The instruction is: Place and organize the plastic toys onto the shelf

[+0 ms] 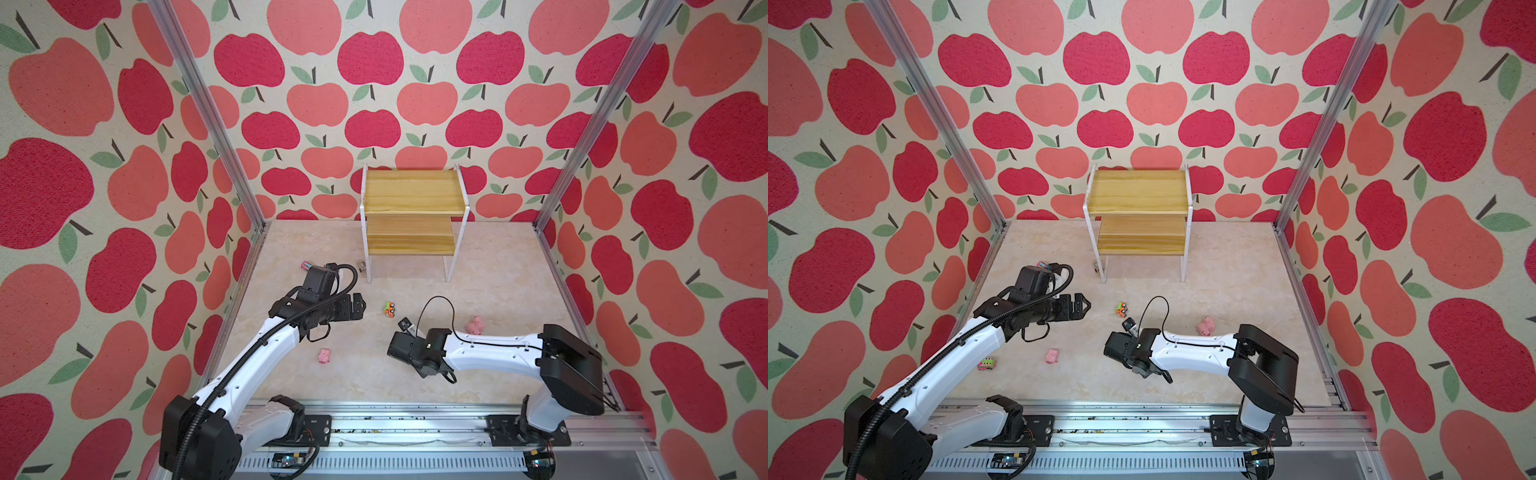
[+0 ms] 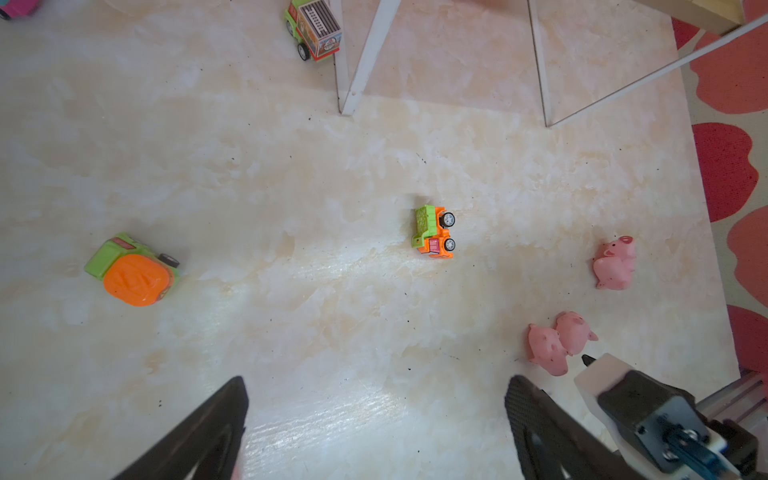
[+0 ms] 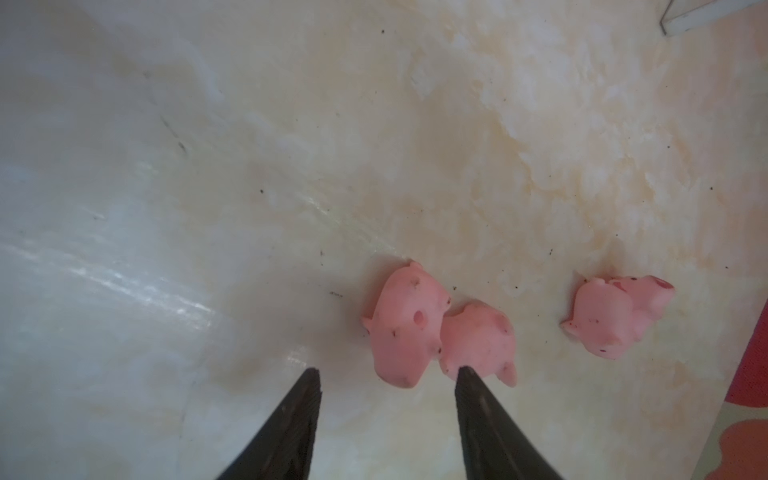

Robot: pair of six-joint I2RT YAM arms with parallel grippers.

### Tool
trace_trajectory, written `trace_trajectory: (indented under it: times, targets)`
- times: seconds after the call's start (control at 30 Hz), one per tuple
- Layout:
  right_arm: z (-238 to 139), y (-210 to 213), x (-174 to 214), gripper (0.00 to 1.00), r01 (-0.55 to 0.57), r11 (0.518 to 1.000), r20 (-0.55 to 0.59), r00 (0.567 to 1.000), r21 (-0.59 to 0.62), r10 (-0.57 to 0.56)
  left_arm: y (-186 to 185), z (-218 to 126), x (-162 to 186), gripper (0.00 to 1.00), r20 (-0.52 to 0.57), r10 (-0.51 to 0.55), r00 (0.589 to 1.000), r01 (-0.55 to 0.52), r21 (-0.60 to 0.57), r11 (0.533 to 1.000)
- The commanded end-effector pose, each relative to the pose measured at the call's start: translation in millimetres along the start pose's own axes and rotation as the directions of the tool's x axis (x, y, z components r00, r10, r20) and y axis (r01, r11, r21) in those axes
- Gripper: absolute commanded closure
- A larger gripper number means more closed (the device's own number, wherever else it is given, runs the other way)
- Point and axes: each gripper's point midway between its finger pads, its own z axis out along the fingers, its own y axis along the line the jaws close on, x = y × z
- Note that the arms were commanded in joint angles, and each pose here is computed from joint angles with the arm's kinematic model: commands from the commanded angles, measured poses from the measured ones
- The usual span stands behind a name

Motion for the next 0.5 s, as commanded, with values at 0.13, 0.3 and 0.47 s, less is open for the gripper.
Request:
trace_trajectory:
  times: [0.13,0.3,0.47]
  targets:
    - [15,-3,2,0.69,-0.008,0.998,-0.059,0.998,0.070,0.012,-6,-16,-17,0.01,0.051,0.034,0.998,-0.033,-0.015,0.999]
    - [1,-3,-21,0.87,-0.012,1.000,0.022,1.000,0.023,0.012,-10,-30,-30,0.01,0.066,0.111,0.992,-0.109,-0.031,0.994]
    - [-28,13,-56,0.89,-0.104,0.965,0.177,0.973,-0.240,0.149,-14,-37,-39,0.01,0.090,0.178,0.980,-0.175,-0.034,0.984]
